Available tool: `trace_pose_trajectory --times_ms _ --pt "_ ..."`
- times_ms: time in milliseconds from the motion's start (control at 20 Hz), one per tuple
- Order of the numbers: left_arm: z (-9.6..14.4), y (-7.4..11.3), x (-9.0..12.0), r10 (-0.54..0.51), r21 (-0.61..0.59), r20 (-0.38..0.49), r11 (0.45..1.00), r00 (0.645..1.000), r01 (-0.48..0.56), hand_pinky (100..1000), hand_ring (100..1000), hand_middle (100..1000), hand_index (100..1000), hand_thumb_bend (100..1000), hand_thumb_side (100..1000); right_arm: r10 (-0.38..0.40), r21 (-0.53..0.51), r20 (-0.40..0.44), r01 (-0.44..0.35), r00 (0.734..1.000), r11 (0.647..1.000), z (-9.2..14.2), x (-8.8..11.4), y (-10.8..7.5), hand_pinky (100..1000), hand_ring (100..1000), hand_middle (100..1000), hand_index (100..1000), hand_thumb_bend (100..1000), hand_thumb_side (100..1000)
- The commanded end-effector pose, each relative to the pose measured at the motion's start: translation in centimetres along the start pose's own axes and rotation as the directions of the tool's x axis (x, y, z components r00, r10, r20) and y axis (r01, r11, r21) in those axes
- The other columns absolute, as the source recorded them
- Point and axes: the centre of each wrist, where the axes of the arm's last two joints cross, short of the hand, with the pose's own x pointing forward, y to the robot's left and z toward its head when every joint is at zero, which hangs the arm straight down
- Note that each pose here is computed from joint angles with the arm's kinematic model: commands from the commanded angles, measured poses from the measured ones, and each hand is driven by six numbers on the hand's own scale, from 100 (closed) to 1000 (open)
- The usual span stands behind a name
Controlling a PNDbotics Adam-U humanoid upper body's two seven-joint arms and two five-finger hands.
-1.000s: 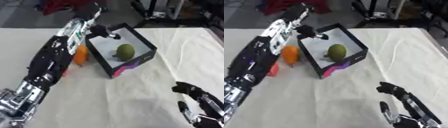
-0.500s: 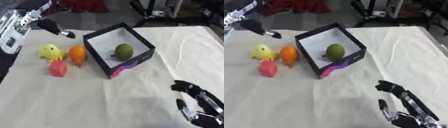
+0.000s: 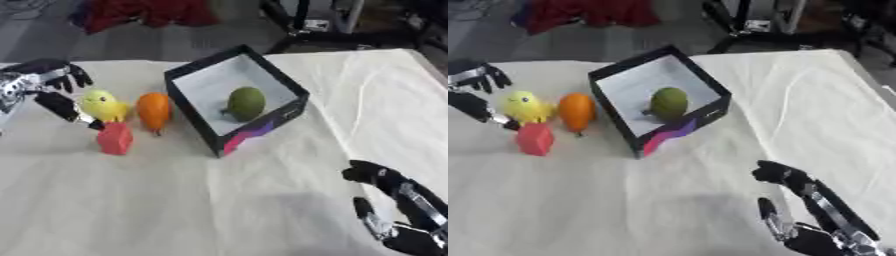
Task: Pick up objects on the table and place them in the box.
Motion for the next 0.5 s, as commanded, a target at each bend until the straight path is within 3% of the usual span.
trace_pose_trajectory --times_ms 50,500 --pt "0.6 0.9 -0.9 -0.012 -0.024 -0.013 1.000 1.000 0.012 757 695 723 821 864 410 0.025 -0.003 -0.003 -0.025 1.000 1.000 0.1 0.1 -0.7 887 825 779 918 100 378" --pt "-0.6 -0.3 -0.4 0.002 -0.088 0.028 0.996 1.000 0.000 753 696 724 823 817 383 0.023 -0.004 -0.007 -0.023 1.000 1.000 0.2 0.1 -0.6 887 825 779 917 100 375"
